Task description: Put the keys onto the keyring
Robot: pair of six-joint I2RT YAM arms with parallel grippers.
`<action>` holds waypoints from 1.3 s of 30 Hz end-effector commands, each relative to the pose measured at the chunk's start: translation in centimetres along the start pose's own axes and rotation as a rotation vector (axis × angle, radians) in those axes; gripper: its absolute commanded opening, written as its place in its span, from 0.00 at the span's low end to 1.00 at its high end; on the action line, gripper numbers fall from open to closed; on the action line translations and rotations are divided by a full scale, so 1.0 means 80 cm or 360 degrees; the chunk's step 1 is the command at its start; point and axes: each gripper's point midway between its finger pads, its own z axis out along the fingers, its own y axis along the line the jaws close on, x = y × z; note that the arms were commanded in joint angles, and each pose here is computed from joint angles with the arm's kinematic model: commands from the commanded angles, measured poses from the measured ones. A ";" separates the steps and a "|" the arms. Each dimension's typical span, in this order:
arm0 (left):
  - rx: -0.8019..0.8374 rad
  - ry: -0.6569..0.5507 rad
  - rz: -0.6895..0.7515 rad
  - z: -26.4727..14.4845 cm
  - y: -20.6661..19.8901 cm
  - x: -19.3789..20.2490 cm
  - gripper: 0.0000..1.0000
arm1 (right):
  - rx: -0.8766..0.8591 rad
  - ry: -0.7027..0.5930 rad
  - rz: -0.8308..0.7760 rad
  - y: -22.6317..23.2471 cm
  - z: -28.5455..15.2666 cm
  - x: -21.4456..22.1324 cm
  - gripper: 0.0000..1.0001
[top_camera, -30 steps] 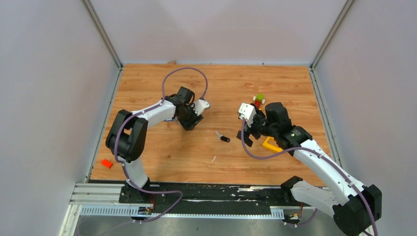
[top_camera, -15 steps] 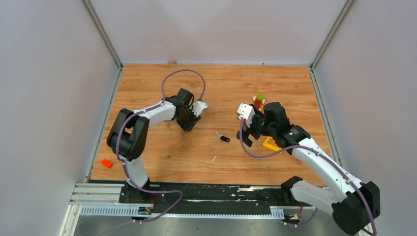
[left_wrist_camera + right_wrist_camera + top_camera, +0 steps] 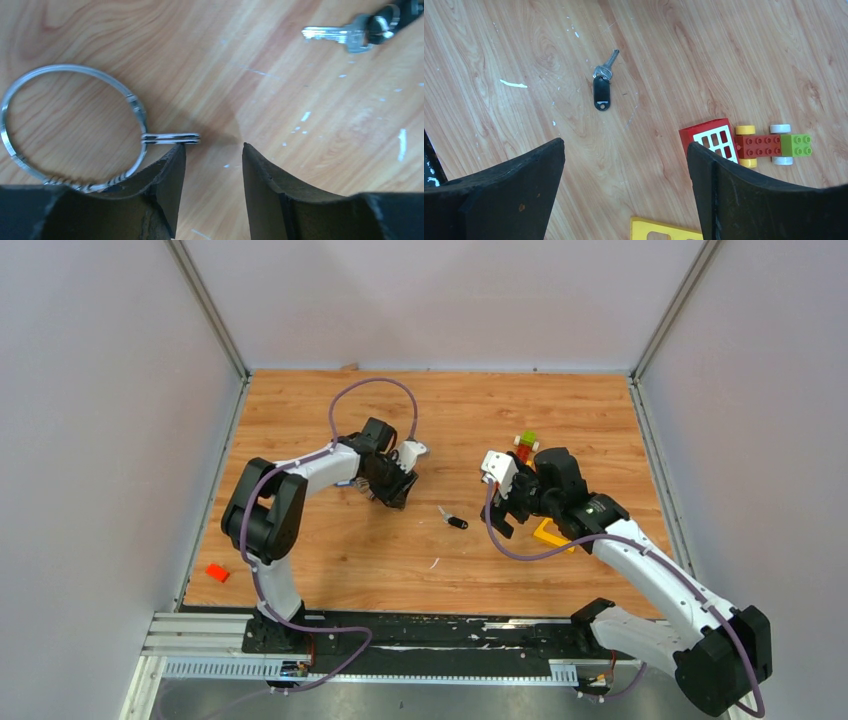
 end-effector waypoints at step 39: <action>0.0496 0.0316 0.2036 0.010 0.009 -0.024 0.42 | 0.0046 0.0011 -0.0070 -0.009 -0.002 -0.001 0.91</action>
